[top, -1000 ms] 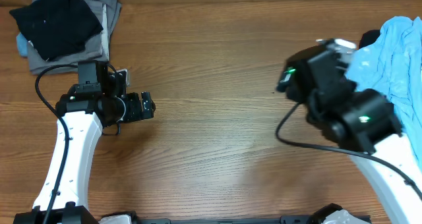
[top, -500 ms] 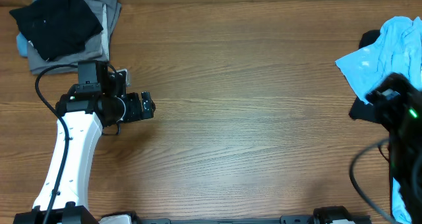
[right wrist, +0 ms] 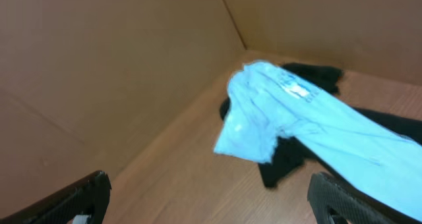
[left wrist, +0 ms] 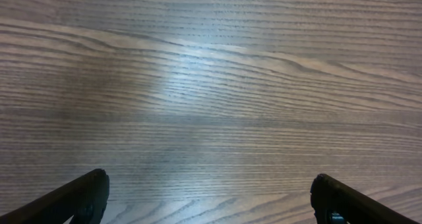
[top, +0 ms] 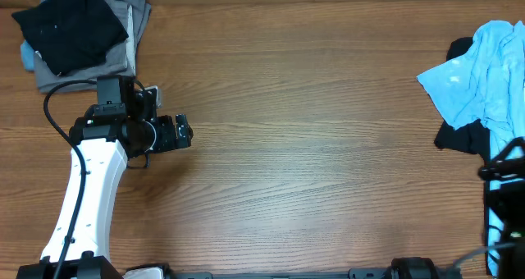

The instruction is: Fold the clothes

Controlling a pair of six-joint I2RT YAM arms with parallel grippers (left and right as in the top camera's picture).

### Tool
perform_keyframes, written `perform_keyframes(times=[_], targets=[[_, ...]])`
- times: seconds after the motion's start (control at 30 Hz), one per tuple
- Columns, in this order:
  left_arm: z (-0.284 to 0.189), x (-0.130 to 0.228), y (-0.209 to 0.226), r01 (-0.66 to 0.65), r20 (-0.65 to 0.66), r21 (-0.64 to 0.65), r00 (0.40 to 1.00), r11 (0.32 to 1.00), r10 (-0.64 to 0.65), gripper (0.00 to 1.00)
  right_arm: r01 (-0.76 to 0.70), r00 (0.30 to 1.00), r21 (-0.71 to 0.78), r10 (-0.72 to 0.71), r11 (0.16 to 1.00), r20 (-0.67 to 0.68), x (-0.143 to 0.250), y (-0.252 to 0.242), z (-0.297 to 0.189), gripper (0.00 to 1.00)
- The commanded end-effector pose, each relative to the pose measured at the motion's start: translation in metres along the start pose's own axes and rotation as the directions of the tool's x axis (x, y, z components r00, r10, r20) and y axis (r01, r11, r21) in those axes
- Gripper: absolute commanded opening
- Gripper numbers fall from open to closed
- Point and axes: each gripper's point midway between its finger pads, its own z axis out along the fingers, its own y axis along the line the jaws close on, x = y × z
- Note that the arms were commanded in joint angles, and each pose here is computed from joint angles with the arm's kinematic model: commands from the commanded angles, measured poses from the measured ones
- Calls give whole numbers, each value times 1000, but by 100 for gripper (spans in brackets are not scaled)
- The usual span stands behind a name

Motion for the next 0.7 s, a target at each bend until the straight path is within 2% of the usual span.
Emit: perform_keyframes(times=[0.0,0.13,0.23,0.3,0.5,0.67], targets=[[3,2,3,15,-12,-4,1000,1000,-15,100,122,991,-77,-125,990,-42,39,5,24,100],[3,2,3,15,-12,-4,1000,1000,-15,100,179,982,-272,-189,946,-13,82,27,50,100],[3,2,3,15,-12,-5,1000,1000,-15,100,181,981,-438,-190,880,23,128,41,70,100],[3,2,3,15,-12,-4,1000,1000,-15,100,174,983,-499,-176,849,43,149,43,79,100],[3,2,3,15,-12,-4,1000,1000,-15,100,171,985,-624,-141,763,98,192,45,89,100],[3,2,3,15,-12,-4,1000,1000,-15,100,173,985,-639,-134,750,109,208,37,91,100]])
